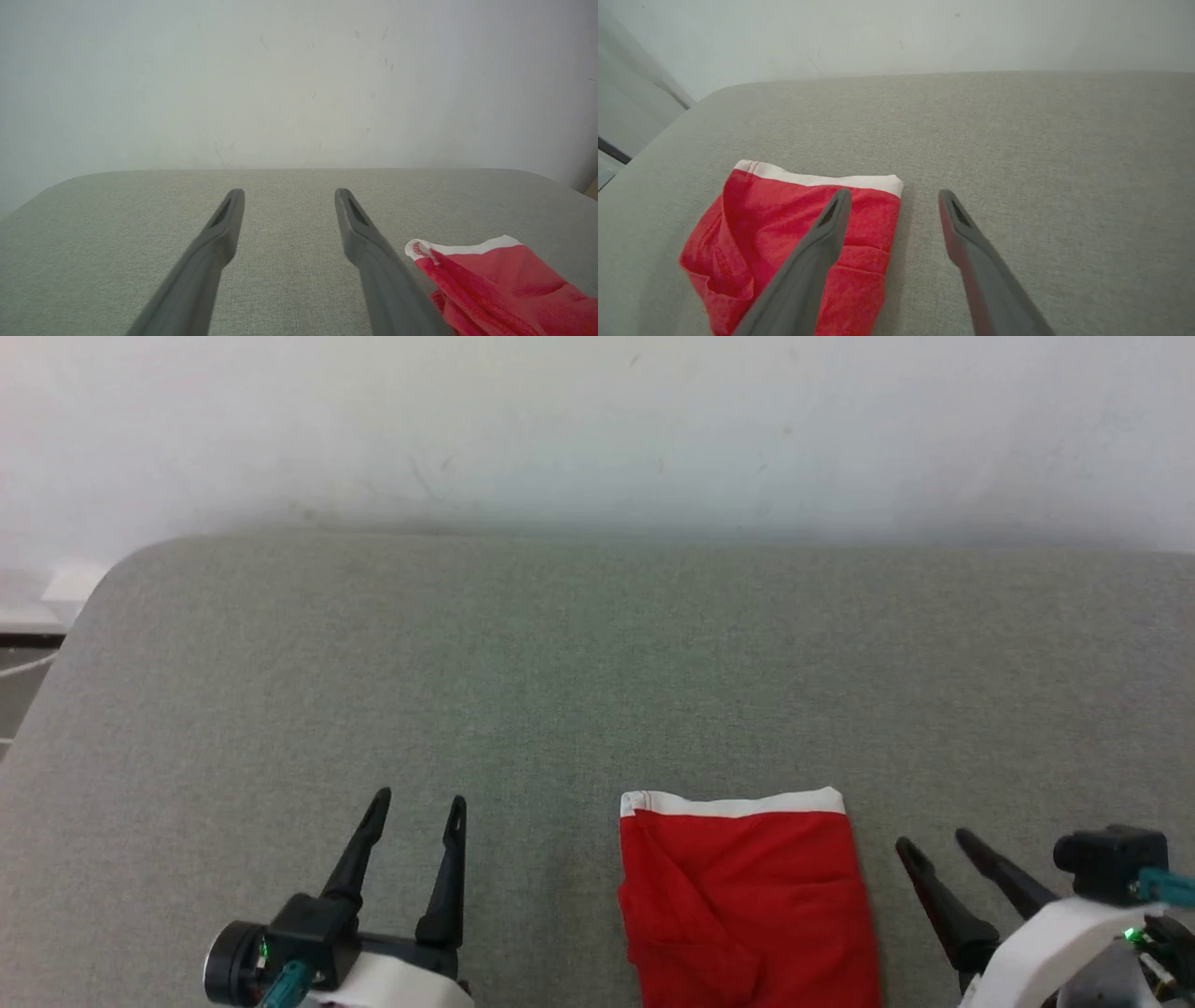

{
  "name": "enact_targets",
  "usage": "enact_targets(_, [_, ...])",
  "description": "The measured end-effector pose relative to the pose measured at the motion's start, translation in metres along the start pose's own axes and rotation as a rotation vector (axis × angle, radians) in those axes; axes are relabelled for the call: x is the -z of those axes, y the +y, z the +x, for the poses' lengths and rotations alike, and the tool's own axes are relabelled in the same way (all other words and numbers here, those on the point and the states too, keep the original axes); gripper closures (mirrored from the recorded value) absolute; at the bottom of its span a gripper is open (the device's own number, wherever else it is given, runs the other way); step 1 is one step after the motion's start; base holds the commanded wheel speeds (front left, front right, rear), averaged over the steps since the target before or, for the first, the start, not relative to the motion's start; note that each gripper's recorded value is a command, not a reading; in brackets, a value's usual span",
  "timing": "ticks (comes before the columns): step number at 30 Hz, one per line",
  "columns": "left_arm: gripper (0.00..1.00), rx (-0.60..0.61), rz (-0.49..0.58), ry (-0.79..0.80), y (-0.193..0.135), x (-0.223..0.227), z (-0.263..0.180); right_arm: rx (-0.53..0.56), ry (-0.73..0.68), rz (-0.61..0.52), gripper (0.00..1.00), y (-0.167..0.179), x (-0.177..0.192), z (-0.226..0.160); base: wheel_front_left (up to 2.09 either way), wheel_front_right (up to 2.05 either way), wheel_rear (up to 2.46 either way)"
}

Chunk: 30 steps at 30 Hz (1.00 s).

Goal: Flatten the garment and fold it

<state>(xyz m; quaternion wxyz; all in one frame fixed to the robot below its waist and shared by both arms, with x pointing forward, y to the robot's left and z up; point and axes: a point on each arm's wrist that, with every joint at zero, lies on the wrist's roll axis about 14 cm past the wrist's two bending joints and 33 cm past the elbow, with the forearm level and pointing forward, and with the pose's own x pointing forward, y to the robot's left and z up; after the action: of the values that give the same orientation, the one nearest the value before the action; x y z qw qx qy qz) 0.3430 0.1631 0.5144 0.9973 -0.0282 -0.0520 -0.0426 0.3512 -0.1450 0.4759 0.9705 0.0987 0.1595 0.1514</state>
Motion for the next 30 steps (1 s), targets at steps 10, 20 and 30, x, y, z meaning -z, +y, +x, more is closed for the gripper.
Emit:
enact_targets(10, [0.0, -0.026, 0.003, 0.03, 0.01, 0.01, 0.007, -0.107, 0.423, 0.205, 0.0, 0.021, 0.055, 0.024, 0.0, 0.0, 0.0])
enact_targets(20, [0.0, -0.079, 0.011, 0.064, 0.025, 0.018, -0.003, -0.126, 0.585, 0.196, 0.36, 0.037, 0.091, 0.048, 0.0, 0.0, 0.0])
enact_targets(30, [0.0, -0.023, -0.001, 0.053, 0.007, 0.016, 0.002, -0.11, 0.497, -0.136, 1.0, 0.024, 0.076, 0.056, 0.0, 0.0, 0.0])
